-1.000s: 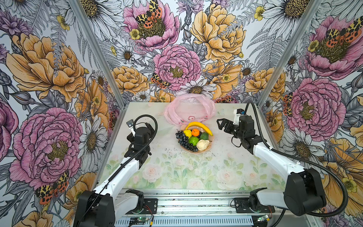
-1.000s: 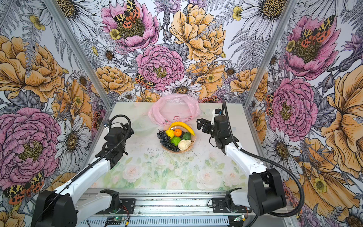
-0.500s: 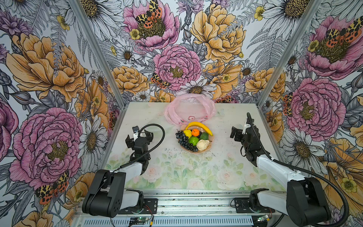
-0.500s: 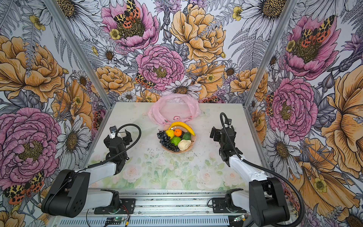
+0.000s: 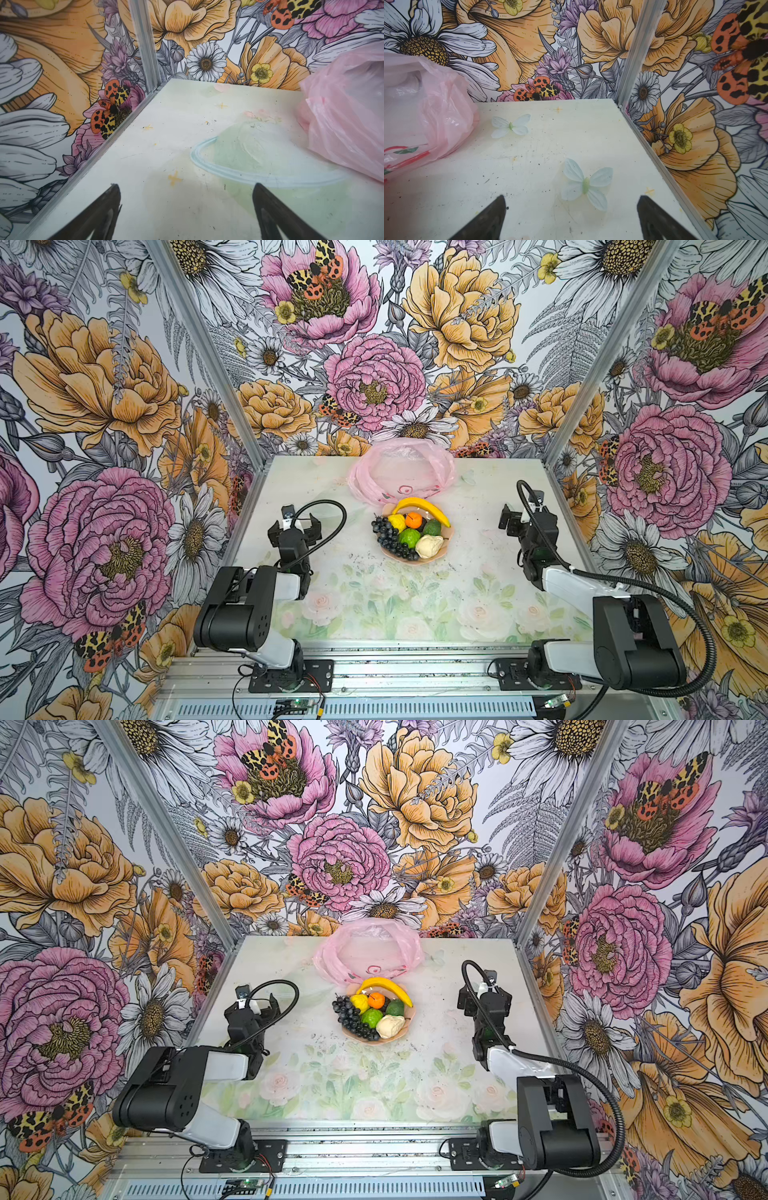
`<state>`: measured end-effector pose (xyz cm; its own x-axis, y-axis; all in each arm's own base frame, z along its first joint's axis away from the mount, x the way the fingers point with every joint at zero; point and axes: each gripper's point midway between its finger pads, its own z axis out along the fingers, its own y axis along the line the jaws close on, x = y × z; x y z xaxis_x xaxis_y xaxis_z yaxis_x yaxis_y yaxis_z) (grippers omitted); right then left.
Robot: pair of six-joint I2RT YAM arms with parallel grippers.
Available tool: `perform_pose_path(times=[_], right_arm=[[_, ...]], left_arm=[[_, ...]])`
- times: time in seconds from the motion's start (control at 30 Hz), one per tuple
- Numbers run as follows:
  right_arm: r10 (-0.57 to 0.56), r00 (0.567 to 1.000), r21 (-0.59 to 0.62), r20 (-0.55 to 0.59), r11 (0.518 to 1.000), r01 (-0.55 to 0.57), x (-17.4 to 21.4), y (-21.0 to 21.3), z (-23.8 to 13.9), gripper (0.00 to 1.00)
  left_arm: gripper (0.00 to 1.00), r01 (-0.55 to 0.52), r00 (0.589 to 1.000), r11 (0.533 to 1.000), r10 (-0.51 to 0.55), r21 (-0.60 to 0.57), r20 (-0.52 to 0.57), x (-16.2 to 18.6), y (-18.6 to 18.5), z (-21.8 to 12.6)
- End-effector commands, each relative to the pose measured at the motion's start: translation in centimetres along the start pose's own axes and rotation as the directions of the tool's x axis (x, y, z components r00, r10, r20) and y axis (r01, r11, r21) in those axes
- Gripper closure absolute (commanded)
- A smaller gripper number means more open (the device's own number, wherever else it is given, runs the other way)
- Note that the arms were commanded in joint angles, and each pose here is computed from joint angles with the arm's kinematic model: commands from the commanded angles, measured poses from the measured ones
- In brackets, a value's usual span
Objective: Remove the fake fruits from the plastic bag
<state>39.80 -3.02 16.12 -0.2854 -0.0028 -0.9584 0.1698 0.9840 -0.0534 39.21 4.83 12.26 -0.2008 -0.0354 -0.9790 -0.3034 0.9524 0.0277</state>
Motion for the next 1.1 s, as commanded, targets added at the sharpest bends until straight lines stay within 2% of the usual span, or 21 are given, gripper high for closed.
perform_pose_path(times=[0.0,0.13,0.27,0.4,0.47,0.5,1.07], right_arm=[[0.007,1.0,-0.077,0.027,0.997,-0.005,-0.8,0.7,0.0,0.01],[0.025,0.999,-0.063,-0.02,0.998,-0.027,2.5,0.3,-0.4,0.0],[0.049,0.997,-0.066,0.064,0.997,-0.044,2.5,0.1,-0.7,0.01],[0.075,0.995,-0.059,0.062,0.996,-0.072,4.5,-0.3,1.0,0.01],[0.078,0.997,-0.04,0.01,0.996,-0.077,4.7,-0.5,1.5,0.0],[0.067,0.997,-0.051,0.033,0.997,-0.065,4.4,-0.2,1.6,0.01],[0.011,1.0,-0.071,0.003,0.997,-0.01,4.7,1.0,1.7,0.0]], left_arm=[[0.01,0.057,0.997,0.997,-0.059,0.059,0.044,-1.1,-0.9,0.1],[0.01,0.054,0.998,0.997,-0.056,0.06,0.034,-0.9,-1.0,0.1],[0.01,0.053,0.998,0.997,-0.055,0.058,0.036,-1.0,-1.0,0.1],[0.01,0.053,0.998,0.997,-0.055,0.055,0.039,-1.0,-1.0,0.1],[0.01,0.051,0.998,0.997,-0.053,0.056,0.037,-1.0,-1.0,0.1],[0.01,0.05,0.998,0.997,-0.052,0.056,0.036,-1.0,-1.0,0.1],[0.01,0.05,0.998,0.997,-0.052,0.056,0.036,-1.0,-1.0,0.1]])
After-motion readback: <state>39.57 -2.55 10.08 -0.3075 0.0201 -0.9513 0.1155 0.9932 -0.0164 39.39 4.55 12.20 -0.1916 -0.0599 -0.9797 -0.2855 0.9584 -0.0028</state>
